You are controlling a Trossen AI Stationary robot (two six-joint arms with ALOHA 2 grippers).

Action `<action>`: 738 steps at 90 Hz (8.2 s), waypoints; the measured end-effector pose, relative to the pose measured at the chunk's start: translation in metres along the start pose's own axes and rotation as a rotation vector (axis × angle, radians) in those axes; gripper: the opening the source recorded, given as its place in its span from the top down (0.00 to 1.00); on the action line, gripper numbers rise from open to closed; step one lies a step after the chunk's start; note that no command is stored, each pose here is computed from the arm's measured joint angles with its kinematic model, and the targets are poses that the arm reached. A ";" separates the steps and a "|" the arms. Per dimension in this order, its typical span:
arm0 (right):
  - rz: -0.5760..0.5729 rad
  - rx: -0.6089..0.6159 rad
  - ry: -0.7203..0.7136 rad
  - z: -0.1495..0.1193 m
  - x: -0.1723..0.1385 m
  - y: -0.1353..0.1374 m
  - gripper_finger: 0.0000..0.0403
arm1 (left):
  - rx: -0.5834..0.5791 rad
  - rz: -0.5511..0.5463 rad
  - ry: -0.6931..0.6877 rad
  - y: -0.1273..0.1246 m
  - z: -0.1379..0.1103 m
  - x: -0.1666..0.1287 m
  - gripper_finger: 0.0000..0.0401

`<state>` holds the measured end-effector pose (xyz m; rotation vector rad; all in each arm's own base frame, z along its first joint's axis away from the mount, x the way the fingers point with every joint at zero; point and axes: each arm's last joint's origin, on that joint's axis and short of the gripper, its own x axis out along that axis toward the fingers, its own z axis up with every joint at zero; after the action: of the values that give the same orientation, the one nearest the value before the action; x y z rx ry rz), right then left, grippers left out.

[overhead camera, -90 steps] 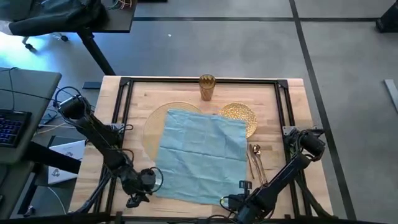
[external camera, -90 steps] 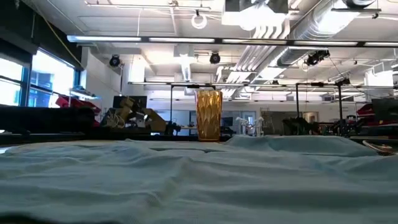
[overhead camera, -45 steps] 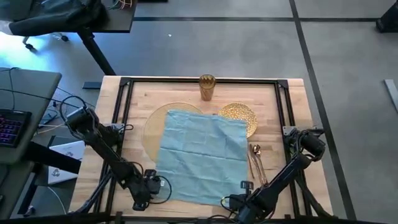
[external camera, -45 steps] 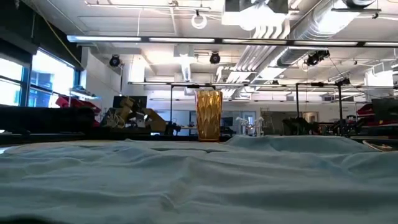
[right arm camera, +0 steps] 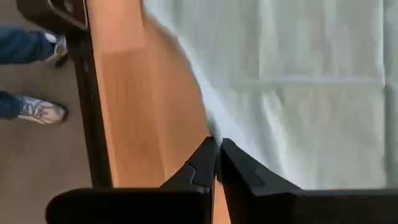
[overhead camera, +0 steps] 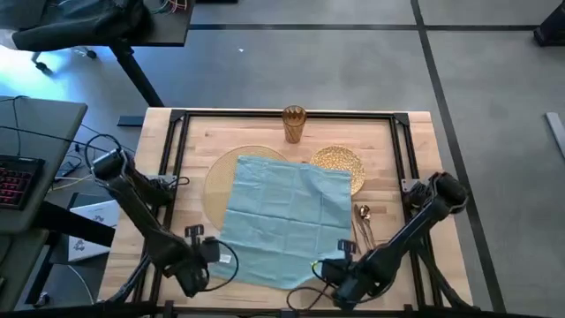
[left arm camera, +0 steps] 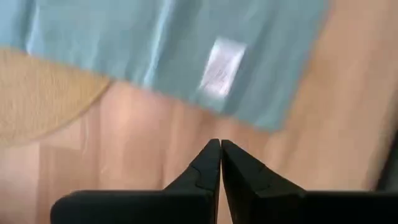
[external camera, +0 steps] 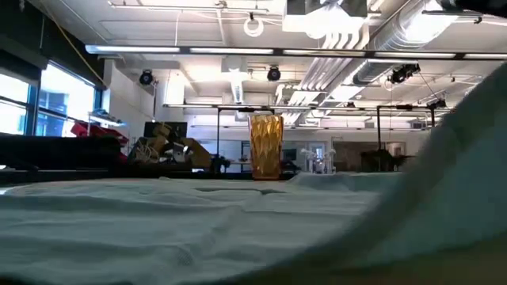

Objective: Set table place
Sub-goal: Fold the blue table napkin

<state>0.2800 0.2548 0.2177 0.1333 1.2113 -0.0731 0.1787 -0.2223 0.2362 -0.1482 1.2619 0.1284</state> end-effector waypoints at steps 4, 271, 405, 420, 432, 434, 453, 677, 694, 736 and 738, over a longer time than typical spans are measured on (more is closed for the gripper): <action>0.001 0.001 -0.005 0.003 0.001 -0.002 1.00 | -0.012 -0.024 -0.036 0.000 0.002 -0.003 1.00; -0.492 0.447 0.192 0.029 0.008 -0.147 1.00 | -0.206 0.504 -0.129 0.101 0.069 0.019 1.00; -0.200 0.554 -0.218 0.004 -0.060 -0.094 0.58 | -0.560 0.234 0.183 0.086 0.042 0.001 0.74; -0.047 0.556 -0.208 -0.009 -0.024 -0.070 0.59 | -0.665 0.149 0.178 0.075 0.029 0.020 0.74; -0.029 0.616 -0.118 -0.020 0.012 -0.064 0.60 | -0.755 0.100 0.195 0.075 0.016 0.046 0.74; -0.035 0.619 -0.101 -0.022 0.018 -0.064 0.60 | -0.761 0.089 0.193 0.075 0.014 0.050 0.74; -0.053 0.631 0.040 -0.025 0.043 -0.066 0.66 | -0.765 0.072 0.184 0.080 0.005 0.066 0.77; 0.171 0.923 0.154 0.045 0.121 -0.111 1.00 | -0.286 0.430 0.259 0.364 0.053 0.117 0.96; 0.176 0.956 0.265 0.012 0.113 -0.065 1.00 | -0.261 0.537 0.270 0.375 0.045 0.121 0.97; 0.183 0.973 0.301 -0.014 0.103 -0.033 1.00 | -0.529 0.438 0.122 0.398 0.062 0.052 1.00; 0.186 0.968 0.292 -0.013 0.101 -0.033 1.00 | -0.541 0.408 0.109 0.393 0.062 0.049 1.00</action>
<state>0.2987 0.2252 0.1163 1.1302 1.3592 -0.4890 0.1812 0.1762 0.1922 -0.3653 1.3294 0.8247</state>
